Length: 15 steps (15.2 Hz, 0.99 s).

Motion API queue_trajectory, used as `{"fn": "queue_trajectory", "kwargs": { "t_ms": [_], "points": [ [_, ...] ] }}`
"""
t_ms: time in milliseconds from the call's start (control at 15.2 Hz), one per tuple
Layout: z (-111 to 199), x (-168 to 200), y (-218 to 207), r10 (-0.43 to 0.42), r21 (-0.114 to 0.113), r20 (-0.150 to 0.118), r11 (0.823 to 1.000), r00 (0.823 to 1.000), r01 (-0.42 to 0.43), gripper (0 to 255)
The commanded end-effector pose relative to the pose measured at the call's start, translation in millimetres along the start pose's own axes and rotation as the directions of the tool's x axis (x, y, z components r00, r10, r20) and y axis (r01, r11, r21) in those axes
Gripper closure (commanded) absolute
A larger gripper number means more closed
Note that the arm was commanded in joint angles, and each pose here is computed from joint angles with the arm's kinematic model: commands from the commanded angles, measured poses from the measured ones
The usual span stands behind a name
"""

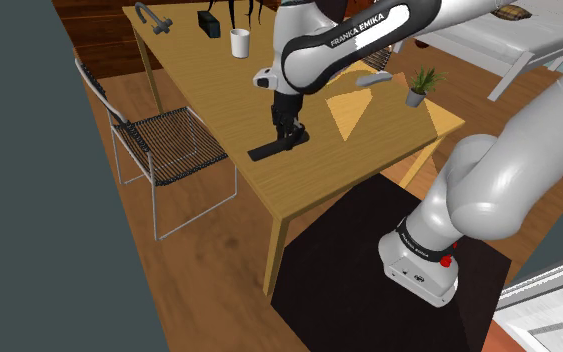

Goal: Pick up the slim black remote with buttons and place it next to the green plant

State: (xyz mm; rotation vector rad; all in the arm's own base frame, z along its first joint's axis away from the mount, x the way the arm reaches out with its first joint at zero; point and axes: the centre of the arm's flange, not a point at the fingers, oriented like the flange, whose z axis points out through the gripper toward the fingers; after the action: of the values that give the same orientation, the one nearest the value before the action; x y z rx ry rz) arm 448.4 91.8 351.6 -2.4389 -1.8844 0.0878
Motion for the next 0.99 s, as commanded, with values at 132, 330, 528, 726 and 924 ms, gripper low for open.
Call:
{"fn": "queue_trajectory", "kwargs": {
  "t_ms": [132,330,528,726,924],
  "points": [
    [-21,-1,-1,0.0,0.0,0.0,1.0,1.0,0.0,255],
    [-37,-2,-2,0.0,0.0,0.0,1.0,1.0,0.0,255],
    [-53,-2,-4,0.0,0.0,0.0,1.0,1.0,0.0,255],
    [-68,-2,-5,0.0,0.0,0.0,1.0,1.0,0.0,255],
    [-84,-2,-6,0.0,0.0,0.0,1.0,1.0,0.0,255]
  ]
}}
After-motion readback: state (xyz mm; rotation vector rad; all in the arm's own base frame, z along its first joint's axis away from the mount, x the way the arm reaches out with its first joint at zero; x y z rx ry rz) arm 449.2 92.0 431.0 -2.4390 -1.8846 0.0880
